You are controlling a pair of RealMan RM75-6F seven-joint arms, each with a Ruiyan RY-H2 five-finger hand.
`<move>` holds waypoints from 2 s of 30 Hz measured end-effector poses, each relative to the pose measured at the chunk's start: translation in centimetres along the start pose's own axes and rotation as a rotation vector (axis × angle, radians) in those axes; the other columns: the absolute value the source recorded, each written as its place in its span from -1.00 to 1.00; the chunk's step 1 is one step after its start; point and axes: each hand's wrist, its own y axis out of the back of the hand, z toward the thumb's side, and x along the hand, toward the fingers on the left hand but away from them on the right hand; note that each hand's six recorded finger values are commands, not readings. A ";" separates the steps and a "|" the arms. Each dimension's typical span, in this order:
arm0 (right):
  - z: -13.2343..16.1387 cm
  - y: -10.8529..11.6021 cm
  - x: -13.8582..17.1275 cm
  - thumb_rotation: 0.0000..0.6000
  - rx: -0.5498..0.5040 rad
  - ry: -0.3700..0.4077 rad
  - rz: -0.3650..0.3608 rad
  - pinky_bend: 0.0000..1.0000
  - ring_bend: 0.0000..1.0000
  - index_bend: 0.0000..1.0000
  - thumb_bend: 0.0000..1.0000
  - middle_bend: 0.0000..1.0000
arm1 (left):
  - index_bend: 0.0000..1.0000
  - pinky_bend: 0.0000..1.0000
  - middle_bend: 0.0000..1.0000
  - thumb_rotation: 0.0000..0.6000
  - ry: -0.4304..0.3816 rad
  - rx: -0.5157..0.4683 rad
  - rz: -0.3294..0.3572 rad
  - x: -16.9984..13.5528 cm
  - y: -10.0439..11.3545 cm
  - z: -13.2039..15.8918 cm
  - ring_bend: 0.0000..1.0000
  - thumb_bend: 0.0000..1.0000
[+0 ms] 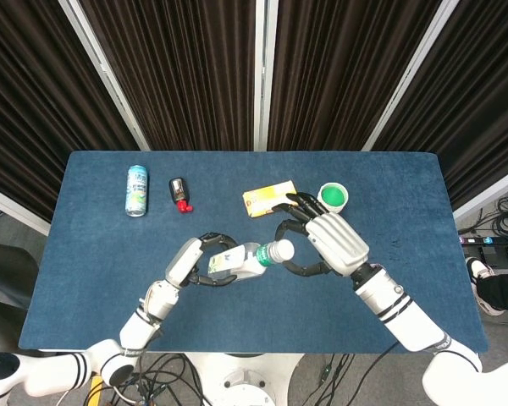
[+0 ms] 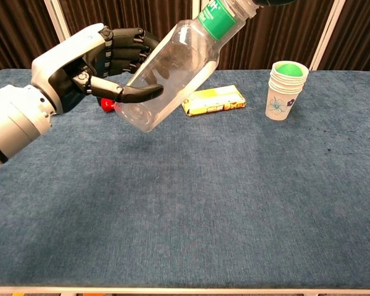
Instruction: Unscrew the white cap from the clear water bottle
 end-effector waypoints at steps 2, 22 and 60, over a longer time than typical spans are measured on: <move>-0.1 0.1 0.0 1.00 -0.001 -0.002 -0.003 -1.00 -1.00 0.17 -0.43 -0.66 | 0.24 -0.38 0.22 1.00 0.000 -0.001 0.000 0.0 0.0 0.0 0.03 -0.21; -3.9 0.9 1.5 1.00 0.004 -0.128 0.020 -1.00 -1.00 0.19 -0.42 -0.65 | 0.24 -0.39 0.22 1.00 0.071 0.273 -0.004 -1.7 1.8 -3.7 0.03 -0.21; -12.4 -15.5 0.5 1.00 0.312 -0.250 0.297 -1.00 -1.00 -0.50 -0.57 -0.88 | -0.65 -0.65 -0.69 1.00 0.384 0.793 0.008 -9.2 8.1 -6.7 -0.83 -0.56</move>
